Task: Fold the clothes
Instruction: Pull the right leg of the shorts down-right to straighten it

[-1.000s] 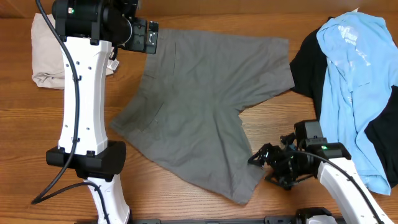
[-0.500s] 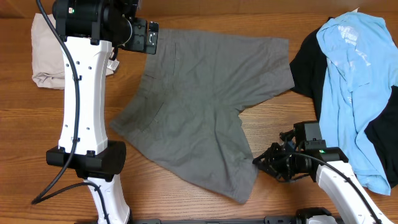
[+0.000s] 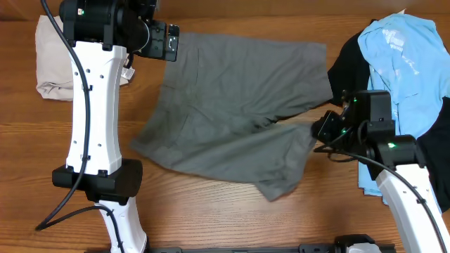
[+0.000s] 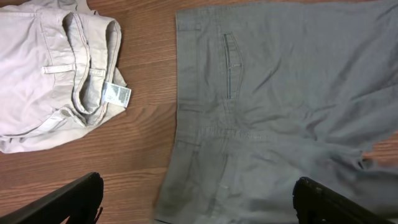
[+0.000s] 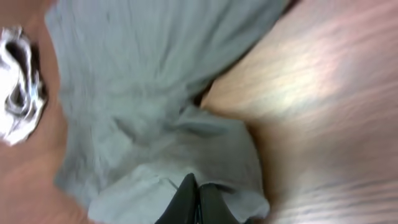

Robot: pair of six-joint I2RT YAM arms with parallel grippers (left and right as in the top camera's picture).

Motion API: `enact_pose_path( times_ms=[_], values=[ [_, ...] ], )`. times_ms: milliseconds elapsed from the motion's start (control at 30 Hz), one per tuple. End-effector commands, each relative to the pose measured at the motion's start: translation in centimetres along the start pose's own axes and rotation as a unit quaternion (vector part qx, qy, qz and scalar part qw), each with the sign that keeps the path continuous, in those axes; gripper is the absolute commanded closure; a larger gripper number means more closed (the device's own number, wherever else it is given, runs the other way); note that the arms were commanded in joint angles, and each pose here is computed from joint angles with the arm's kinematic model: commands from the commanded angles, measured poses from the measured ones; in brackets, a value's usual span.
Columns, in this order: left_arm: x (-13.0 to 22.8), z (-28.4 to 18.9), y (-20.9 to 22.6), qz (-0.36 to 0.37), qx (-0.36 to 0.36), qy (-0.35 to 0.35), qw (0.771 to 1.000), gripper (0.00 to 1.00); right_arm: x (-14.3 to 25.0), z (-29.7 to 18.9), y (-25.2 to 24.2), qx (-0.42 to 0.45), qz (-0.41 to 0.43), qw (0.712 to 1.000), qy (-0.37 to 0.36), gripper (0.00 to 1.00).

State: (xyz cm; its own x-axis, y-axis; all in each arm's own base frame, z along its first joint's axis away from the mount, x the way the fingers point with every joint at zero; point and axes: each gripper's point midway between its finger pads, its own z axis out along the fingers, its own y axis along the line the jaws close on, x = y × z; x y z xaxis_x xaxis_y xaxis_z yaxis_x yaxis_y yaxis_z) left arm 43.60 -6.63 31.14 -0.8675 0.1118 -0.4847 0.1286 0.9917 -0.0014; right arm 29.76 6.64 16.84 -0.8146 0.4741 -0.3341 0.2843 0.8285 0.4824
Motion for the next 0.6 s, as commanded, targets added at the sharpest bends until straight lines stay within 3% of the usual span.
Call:
enact_pose_path(
  times_ms=[0, 67, 100, 133, 167, 200, 367, 567],
  values=[
    [-0.1, -1.2, 0.0, 0.002, -0.003, -0.014, 1.0, 0.0, -1.3, 0.6, -2.8, 0.08, -0.017, 0.996, -0.023, 0.96],
    [-0.1, -1.2, 0.0, 0.002, -0.003, -0.015, 1.0, 0.0, -1.4, 1.7, -3.9, 0.108, -0.015, 0.994, -0.013, 0.96],
    [-0.1, -1.2, 0.0, 0.002, -0.003, -0.015, 1.0, 0.0, -1.4, 2.2, -4.4, 0.119, -0.014, 0.993, -0.009, 0.92],
    [-0.1, -1.2, 0.1, 0.002, -0.003, -0.015, 1.0, 0.0, -1.3, 3.0, -4.9, 0.132, -0.012, 0.991, 0.0, 0.81],
    [-0.1, -1.2, 0.1, 0.002, -0.003, -0.015, 1.0, 0.0, -0.9, 4.2, -5.6, 0.144, -0.008, 0.989, 0.02, 0.5],
    [-0.1, -1.2, 0.2, 0.002, -0.008, -0.015, 1.0, 0.0, -0.3, 5.1, -5.7, 0.142, -0.004, 0.989, 0.042, 0.3],
    [-0.1, -1.3, 0.7, 0.001, -0.023, -0.015, 1.0, 0.0, 0.2, 4.0, -3.6, 0.094, -0.001, 0.994, 0.059, 0.25],
    [0.0, -1.3, 0.8, 0.004, -0.025, -0.014, 1.0, 0.0, 1.0, -3.2, -1.3, 0.077, -0.008, 0.996, 0.046, 0.23]
  ],
)
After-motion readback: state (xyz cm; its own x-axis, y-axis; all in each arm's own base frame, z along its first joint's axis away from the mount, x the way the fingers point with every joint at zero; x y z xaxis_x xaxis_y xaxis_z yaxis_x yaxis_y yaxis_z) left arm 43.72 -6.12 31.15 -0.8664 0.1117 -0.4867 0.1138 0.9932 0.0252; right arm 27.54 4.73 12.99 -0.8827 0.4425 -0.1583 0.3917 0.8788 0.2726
